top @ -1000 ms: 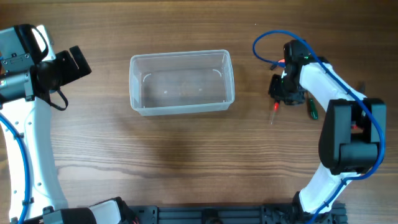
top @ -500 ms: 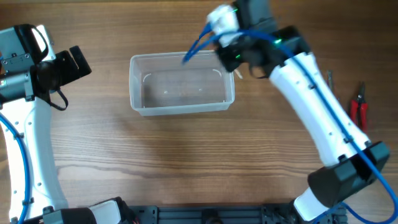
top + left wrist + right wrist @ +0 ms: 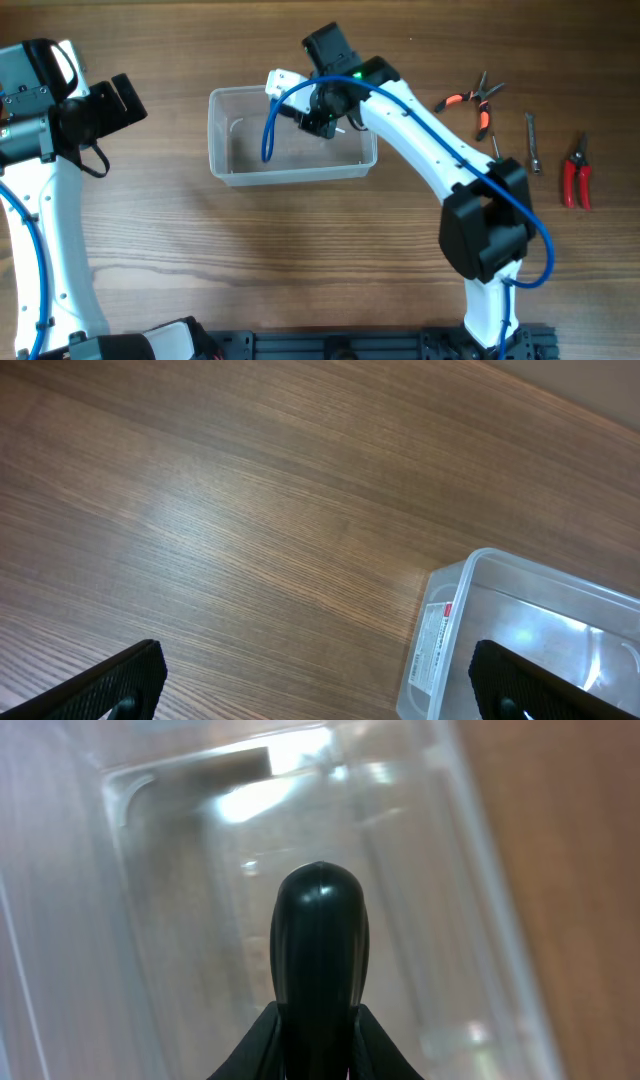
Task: Pack container
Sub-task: 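Carry the screwdriver into the container and open the right gripper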
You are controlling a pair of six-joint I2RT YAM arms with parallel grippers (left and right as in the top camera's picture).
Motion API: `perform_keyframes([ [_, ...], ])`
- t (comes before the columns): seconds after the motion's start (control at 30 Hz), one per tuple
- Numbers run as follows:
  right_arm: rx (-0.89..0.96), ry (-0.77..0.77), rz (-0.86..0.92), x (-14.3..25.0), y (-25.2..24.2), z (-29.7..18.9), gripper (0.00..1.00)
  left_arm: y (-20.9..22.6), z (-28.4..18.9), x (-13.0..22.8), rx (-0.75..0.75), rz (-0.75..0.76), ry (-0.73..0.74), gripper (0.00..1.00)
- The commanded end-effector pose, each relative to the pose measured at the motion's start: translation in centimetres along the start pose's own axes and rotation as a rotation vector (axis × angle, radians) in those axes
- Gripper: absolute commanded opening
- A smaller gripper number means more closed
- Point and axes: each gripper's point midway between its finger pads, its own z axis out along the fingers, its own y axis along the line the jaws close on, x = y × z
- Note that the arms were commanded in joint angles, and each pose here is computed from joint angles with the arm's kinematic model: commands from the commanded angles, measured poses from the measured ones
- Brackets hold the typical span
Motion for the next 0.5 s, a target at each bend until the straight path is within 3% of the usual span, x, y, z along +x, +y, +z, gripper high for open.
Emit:
perform_keyframes([
  [0.0,-0.097,0.009,-0.015,0.2,2.2,2.2,0.04,0.2,0.3,0.0,-0.006,-0.02,0.006,1.0],
  [0.47,-0.235,0.155,0.047,4.9,5.7,4.3,0.07,0.2,0.3,0.0,-0.006,-0.02,0.007,1.0],
])
